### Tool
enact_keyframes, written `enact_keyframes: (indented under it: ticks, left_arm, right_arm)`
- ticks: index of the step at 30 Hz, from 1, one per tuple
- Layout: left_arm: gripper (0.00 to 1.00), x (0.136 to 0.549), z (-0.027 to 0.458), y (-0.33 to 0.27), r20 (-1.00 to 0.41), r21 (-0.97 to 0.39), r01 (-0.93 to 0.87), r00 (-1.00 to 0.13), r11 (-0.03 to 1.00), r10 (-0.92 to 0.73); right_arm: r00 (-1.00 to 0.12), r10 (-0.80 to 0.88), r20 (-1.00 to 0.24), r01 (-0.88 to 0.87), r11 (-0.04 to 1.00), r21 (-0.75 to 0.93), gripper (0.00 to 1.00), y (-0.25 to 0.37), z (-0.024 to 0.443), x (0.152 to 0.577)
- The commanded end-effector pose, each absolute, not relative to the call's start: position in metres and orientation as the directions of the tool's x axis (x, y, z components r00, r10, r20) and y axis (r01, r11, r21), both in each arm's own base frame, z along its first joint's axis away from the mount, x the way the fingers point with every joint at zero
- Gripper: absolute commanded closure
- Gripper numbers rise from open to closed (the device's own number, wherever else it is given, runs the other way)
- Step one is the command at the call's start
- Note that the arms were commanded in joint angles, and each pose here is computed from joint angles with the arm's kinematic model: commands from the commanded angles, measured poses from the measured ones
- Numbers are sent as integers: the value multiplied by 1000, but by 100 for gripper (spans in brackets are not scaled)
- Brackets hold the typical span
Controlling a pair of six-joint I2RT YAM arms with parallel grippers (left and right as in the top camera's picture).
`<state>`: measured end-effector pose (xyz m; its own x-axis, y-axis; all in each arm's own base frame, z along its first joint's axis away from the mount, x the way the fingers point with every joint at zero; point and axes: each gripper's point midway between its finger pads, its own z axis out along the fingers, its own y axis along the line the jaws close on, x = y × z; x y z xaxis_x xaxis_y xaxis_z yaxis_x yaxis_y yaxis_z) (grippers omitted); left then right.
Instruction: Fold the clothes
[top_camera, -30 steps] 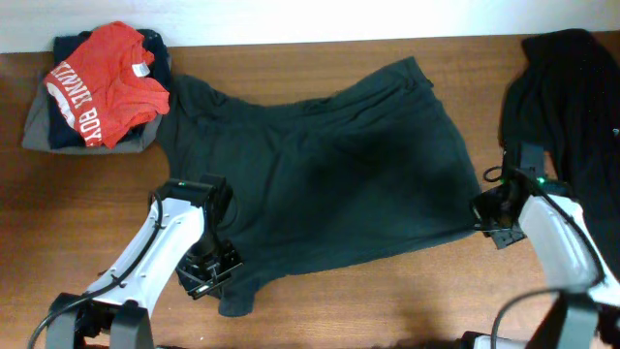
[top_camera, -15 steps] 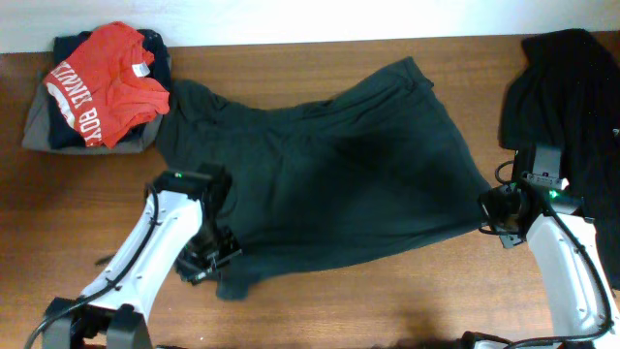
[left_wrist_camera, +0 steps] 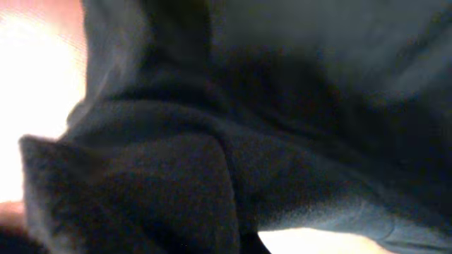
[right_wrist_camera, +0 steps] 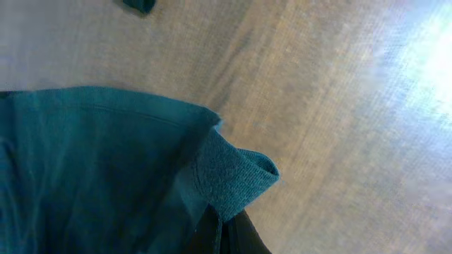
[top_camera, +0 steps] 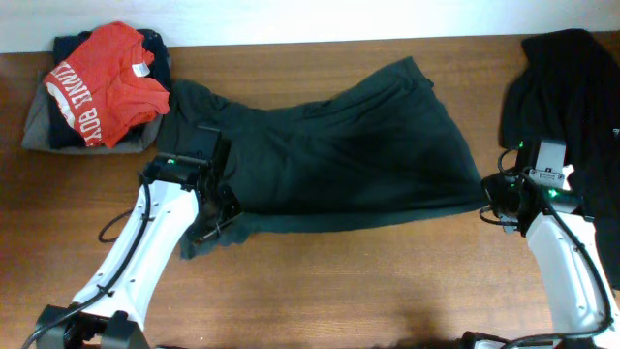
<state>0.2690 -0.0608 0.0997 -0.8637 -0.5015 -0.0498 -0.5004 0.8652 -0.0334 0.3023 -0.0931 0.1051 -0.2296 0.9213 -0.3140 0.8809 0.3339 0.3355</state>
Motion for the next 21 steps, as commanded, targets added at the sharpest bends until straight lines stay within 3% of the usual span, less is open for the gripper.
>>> enact_keyframes:
  ticks: [1, 13, 21]
  left_arm:
    - [97, 284, 110, -54, -135, -47, -507, -851, 861, -508]
    - [95, 311, 109, -37, -273, -3, -523, -819, 852, -504]
    - [92, 327, 89, -38, -278, 13, -526, -819, 851, -502]
  right_arm:
    - [-216, 930, -297, 877, 318, 360, 96, -94, 102, 315]
    - [-279, 925, -259, 820, 370, 438, 96, -74, 74, 363]
    - [-323, 903, -284, 781, 424, 459, 96, -55, 61, 386]
